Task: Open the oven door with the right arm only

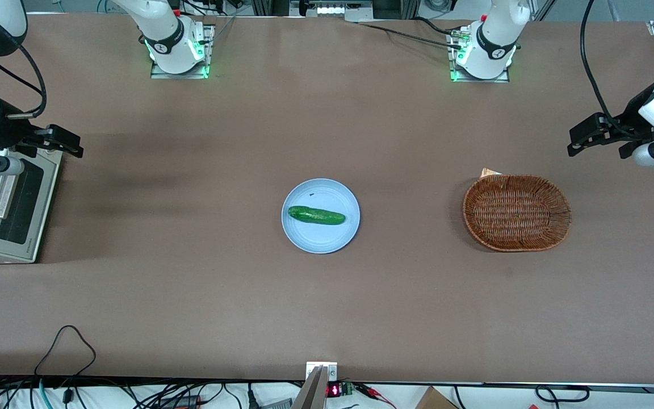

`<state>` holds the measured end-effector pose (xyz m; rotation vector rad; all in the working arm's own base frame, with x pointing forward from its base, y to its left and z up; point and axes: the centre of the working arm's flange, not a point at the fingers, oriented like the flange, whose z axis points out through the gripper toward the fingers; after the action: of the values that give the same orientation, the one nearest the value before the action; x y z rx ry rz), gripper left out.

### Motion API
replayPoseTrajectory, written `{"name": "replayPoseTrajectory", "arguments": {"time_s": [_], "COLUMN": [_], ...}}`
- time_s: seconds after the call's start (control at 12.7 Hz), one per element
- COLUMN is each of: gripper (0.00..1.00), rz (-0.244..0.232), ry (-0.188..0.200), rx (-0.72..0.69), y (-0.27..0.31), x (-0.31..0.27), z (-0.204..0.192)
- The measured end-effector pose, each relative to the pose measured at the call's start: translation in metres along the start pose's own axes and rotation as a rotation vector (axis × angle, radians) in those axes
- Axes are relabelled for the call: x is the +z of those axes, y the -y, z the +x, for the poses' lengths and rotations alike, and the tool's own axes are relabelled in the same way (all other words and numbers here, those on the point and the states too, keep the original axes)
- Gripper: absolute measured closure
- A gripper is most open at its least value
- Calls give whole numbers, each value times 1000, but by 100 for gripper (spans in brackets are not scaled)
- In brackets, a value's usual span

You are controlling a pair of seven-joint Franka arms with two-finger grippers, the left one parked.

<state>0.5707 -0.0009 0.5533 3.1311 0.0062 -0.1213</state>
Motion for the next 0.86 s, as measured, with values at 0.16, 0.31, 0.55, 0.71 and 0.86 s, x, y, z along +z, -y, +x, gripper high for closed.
{"name": "replayPoseTrajectory", "arguments": {"time_s": [0.16, 0.31, 0.55, 0.71, 0.86], "gripper": [0, 0, 0, 0, 0], "rz": [0, 0, 0, 0, 1], "ry": [0, -2, -3, -3, -6], "rx": [0, 1, 3, 4, 13], "y": [0, 0, -2, -2, -3], "x": [0, 0, -1, -1, -2], "z": [2, 3, 3, 3, 3]}}
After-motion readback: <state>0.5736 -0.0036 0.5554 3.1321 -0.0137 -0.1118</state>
